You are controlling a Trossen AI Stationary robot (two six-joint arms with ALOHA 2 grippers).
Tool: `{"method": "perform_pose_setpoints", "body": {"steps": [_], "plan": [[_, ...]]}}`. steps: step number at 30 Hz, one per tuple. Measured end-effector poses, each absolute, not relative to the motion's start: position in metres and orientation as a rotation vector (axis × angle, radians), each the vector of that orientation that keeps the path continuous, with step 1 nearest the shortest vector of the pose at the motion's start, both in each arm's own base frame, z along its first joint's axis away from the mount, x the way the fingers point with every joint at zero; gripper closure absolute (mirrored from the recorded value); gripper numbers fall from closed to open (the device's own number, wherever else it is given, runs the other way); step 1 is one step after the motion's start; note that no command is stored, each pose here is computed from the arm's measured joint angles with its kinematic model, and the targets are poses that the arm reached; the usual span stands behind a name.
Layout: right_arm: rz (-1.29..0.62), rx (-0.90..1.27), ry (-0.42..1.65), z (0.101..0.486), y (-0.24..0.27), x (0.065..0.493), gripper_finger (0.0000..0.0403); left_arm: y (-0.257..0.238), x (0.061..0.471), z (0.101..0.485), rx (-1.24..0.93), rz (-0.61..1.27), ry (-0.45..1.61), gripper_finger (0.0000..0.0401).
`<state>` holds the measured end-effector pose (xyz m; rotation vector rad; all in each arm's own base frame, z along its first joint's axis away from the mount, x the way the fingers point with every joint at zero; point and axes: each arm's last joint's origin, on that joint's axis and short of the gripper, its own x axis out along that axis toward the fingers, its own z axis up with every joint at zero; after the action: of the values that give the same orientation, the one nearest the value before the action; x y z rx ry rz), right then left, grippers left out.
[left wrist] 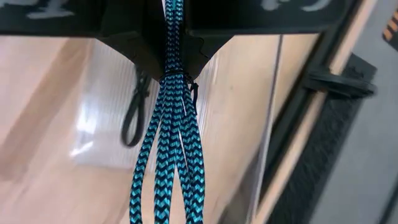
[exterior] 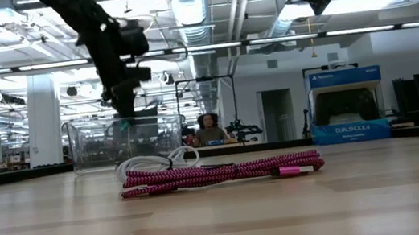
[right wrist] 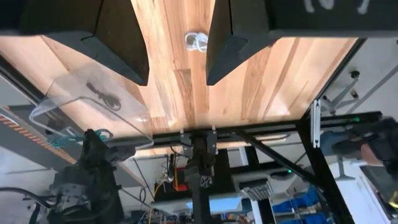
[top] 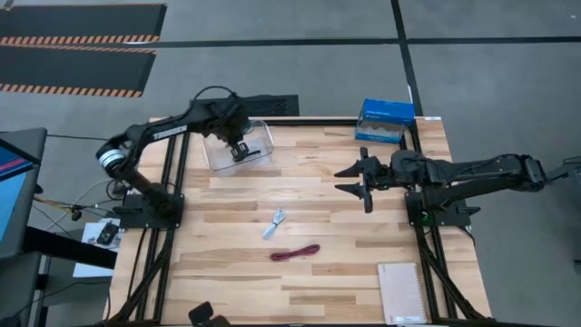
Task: Pick and place USB-C Cables
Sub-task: Put the blue charger cable into the transparent bin
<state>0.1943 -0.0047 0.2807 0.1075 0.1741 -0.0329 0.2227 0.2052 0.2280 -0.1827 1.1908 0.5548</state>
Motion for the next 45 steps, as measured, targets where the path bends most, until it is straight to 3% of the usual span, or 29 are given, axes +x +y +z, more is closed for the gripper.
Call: {"method": "perform_pose_setpoints", "body": {"steps": [13, 45], "plan": [[-0.035, 0.108, 0.201, 0.278, -0.005, 0.194, 0.0225, 0.222, 0.223, 0.191, -0.251, 0.536, 1.319, 0.0401], [-0.035, 0.109, 0.208, 0.278, -0.005, 0.194, 0.0231, 0.220, 0.227, 0.174, -0.195, 0.516, 1.426, 0.0401]]}}
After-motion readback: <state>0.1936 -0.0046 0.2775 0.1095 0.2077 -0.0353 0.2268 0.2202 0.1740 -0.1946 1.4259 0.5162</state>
